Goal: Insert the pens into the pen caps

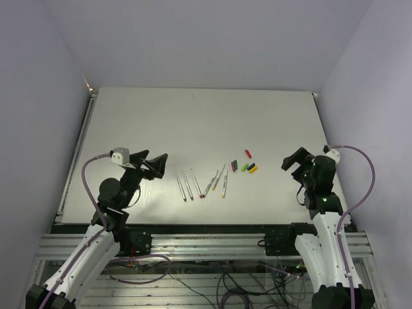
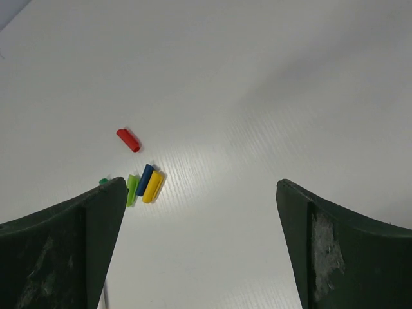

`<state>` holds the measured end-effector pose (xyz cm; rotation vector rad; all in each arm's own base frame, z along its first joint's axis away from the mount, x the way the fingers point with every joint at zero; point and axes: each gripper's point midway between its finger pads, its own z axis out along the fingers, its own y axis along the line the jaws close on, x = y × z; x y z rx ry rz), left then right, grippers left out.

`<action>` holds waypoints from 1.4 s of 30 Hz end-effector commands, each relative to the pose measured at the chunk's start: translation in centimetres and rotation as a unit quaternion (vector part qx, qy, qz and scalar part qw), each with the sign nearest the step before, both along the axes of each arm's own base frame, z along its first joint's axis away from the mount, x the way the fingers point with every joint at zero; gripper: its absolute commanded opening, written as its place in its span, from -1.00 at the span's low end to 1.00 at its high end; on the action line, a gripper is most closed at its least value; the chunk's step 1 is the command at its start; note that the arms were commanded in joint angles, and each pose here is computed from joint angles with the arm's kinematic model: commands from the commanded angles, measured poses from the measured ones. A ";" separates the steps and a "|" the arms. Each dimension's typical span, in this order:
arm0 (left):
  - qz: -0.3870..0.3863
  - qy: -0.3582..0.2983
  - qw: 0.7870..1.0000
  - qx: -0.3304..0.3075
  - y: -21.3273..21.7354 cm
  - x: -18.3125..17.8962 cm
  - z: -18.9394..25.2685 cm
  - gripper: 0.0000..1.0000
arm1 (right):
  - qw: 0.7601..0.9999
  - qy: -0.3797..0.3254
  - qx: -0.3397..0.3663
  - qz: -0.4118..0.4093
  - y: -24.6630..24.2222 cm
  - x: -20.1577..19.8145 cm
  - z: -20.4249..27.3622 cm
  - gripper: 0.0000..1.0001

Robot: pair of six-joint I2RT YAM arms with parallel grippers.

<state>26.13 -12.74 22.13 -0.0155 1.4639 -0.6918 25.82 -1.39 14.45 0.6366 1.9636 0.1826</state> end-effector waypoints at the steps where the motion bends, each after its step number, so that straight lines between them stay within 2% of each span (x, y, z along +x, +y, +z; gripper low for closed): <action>1: 0.052 -0.017 0.998 -0.025 1.8 0.2 1.1 0.99 | 1.000 -0.011 -0.010 -0.020 -0.8 0.2 1.1 1.00; 10: 0.040 0.032 0.999 0.002 1.1 1.1 0.0 0.98 | 1.000 -0.010 -0.003 -0.026 -0.8 0.0 1.2 1.00; 16: 0.032 0.043 0.998 -0.008 0.6 1.3 -0.3 0.99 | 0.999 -0.024 0.001 -0.025 -0.7 -0.1 1.7 1.00; 22: 0.076 0.078 0.993 -0.037 1.9 1.9 -1.1 0.99 | 0.998 -0.063 0.011 0.024 1.0 0.4 2.8 1.00; 25: 0.083 0.080 0.993 -0.035 2.1 1.8 -0.8 0.99 | 0.998 -0.045 0.025 0.024 1.2 0.7 2.0 1.00; 29: 0.130 0.122 0.983 -0.038 3.6 2.2 -2.6 0.99 | 0.996 -0.037 0.034 0.070 2.6 1.4 1.3 1.00; 33: 0.112 0.140 0.984 -0.012 2.8 2.6 -3.6 0.85 | 0.995 -0.047 0.033 0.086 3.1 1.7 1.5 1.00; 36: 0.113 0.159 0.980 0.030 2.8 3.0 -4.2 0.74 | 0.995 -0.042 0.032 0.086 3.0 1.6 1.3 1.00; 42: 0.110 0.163 0.979 0.054 1.6 2.6 -4.2 0.71 | 0.998 -0.025 0.030 0.053 2.0 1.6 0.5 1.00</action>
